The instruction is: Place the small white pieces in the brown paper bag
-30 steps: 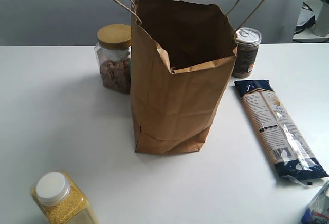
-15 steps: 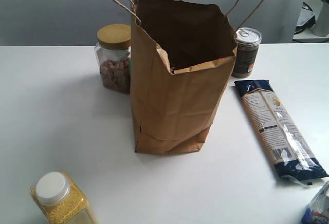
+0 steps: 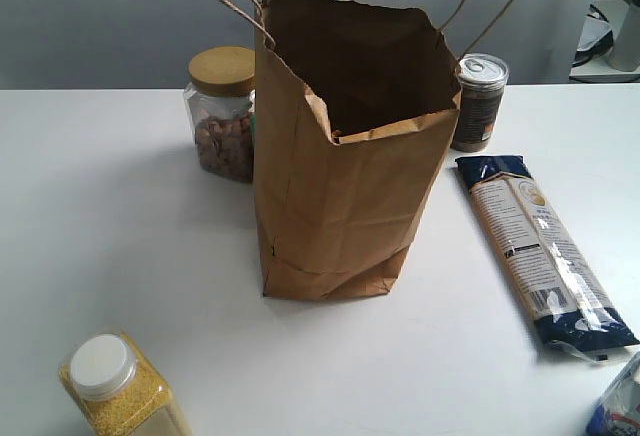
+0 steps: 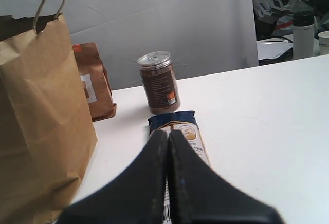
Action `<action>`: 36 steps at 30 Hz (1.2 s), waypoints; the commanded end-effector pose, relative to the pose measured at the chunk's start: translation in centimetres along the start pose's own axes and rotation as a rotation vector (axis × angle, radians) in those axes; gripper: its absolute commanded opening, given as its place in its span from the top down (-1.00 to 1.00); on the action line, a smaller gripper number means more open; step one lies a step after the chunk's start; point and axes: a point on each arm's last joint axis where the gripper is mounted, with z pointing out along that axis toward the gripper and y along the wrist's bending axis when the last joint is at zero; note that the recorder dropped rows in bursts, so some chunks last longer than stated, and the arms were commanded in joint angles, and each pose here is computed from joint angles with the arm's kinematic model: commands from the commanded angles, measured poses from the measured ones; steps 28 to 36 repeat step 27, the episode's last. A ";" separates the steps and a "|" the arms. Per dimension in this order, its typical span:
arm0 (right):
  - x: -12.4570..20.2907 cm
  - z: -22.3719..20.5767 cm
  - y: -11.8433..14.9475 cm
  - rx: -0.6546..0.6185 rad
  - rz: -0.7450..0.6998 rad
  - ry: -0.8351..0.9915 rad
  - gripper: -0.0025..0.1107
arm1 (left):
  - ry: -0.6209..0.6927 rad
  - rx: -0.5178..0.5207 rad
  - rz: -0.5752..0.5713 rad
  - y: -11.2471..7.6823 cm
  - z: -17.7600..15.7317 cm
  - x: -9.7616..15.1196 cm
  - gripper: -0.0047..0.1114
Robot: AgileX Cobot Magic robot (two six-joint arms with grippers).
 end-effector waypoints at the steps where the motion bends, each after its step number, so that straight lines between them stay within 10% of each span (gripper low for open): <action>1: 0.0 0.0 -0.1 0.011 -0.023 -0.011 0.96 | -0.005 0.007 0.001 0.0 0.0 0.1 0.92; 36: 0.0 0.0 -0.1 0.009 -0.013 -0.011 0.96 | -0.005 0.007 0.001 0.0 0.0 0.1 0.92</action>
